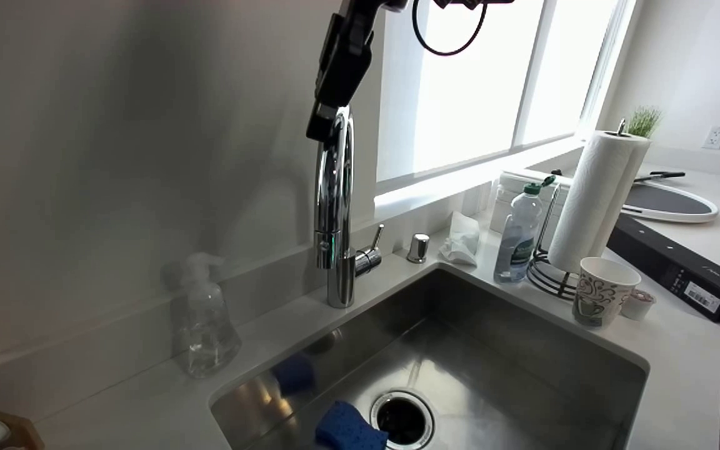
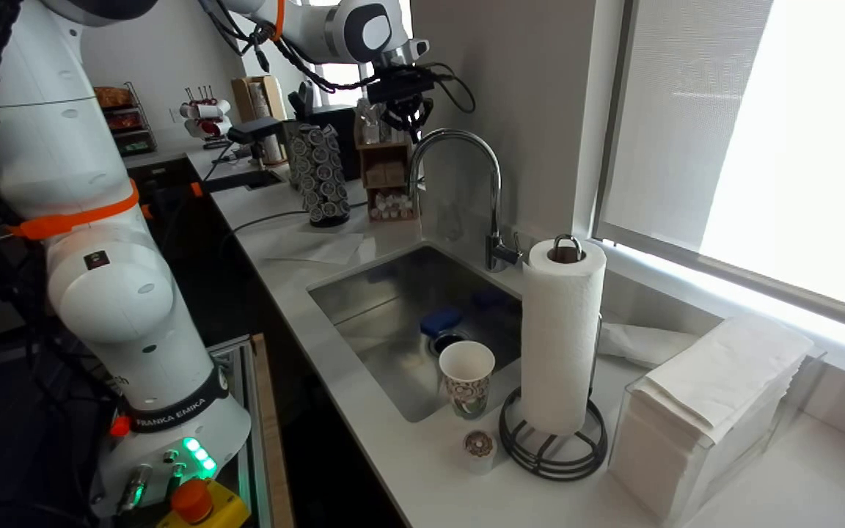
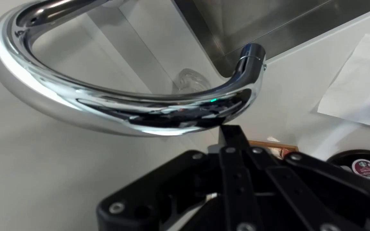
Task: Move the faucet spout to the right
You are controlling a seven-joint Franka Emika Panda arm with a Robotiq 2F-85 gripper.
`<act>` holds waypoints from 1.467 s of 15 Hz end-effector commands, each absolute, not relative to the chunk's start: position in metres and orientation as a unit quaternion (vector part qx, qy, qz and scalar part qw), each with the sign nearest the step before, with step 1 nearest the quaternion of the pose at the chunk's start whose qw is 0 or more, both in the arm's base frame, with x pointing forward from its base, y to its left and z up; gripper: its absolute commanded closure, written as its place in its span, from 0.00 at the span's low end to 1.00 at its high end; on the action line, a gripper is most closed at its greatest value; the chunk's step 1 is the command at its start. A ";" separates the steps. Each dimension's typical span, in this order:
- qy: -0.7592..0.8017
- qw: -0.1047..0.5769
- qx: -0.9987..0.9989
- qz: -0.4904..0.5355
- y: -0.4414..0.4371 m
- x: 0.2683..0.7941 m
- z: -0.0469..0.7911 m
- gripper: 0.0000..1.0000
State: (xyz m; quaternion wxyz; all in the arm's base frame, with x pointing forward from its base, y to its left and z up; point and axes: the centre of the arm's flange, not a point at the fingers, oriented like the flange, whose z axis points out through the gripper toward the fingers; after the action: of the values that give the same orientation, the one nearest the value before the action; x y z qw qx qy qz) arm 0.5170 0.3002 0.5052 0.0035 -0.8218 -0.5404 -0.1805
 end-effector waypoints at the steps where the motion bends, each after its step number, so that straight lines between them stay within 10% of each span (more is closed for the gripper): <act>1: -0.549 -0.004 -0.817 -0.177 0.295 0.517 0.497 1.00; 22: -0.512 -0.076 -0.846 -0.128 0.251 0.515 0.495 1.00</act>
State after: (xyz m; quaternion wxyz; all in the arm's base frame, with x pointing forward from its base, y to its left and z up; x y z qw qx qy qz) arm 0.5259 0.2721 0.4953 -0.0543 -0.8332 -0.5291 -0.1514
